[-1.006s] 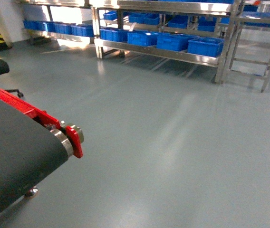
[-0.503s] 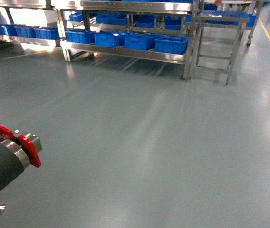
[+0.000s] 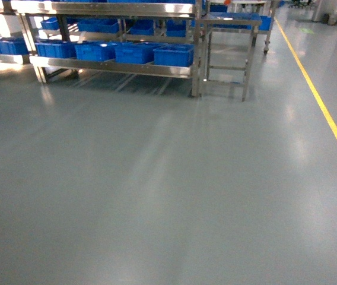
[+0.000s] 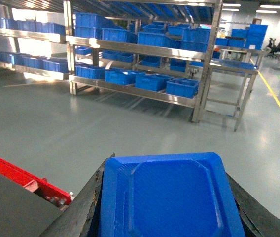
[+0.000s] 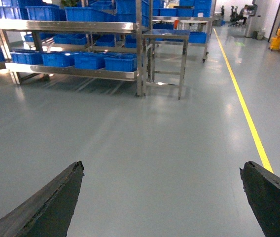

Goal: Pick blue part to blue bin on bottom shelf

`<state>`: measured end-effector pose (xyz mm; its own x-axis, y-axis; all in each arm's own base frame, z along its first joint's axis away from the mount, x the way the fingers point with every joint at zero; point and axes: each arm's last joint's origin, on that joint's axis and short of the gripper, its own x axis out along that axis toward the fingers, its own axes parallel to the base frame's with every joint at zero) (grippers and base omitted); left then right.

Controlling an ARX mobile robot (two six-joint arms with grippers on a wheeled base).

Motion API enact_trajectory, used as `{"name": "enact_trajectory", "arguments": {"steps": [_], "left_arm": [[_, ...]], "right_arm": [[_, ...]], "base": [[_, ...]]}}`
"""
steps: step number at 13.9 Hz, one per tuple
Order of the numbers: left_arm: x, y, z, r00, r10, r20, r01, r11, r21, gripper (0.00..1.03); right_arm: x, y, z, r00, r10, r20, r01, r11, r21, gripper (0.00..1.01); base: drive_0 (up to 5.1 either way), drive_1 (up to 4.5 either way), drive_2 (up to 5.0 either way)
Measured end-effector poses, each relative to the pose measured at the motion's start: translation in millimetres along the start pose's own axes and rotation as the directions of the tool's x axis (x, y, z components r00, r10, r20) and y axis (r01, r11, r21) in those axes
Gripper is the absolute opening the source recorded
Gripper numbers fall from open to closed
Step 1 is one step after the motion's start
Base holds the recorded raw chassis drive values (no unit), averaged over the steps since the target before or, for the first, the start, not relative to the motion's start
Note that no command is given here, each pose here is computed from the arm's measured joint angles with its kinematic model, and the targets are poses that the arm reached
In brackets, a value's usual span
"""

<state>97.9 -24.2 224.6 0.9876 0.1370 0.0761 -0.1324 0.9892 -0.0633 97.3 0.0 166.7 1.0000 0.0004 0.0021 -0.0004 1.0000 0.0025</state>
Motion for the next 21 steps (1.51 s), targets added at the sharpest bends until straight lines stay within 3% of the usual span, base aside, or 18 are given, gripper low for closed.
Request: {"name": "enact_trajectory", "arguments": {"steps": [12,21], "left_arm": [[0.2,-0.5,-0.3,1.0,-0.006,-0.003,0.006,1.0,0.002,0.44],[0.0,0.0,0.0,1.0,0.002,0.0,-0.002,1.0,0.0,0.44]], "right_arm": [[0.0,0.0,0.0,1.0,-0.001,0.0,0.001,1.0,0.0,0.98],[0.0,0.0,0.3,1.0,0.0,0.003,0.0,1.0,0.0,0.98]], "base": [[-1.3,-1.33,-1.3],[0.0,4.22,-4.2]]}}
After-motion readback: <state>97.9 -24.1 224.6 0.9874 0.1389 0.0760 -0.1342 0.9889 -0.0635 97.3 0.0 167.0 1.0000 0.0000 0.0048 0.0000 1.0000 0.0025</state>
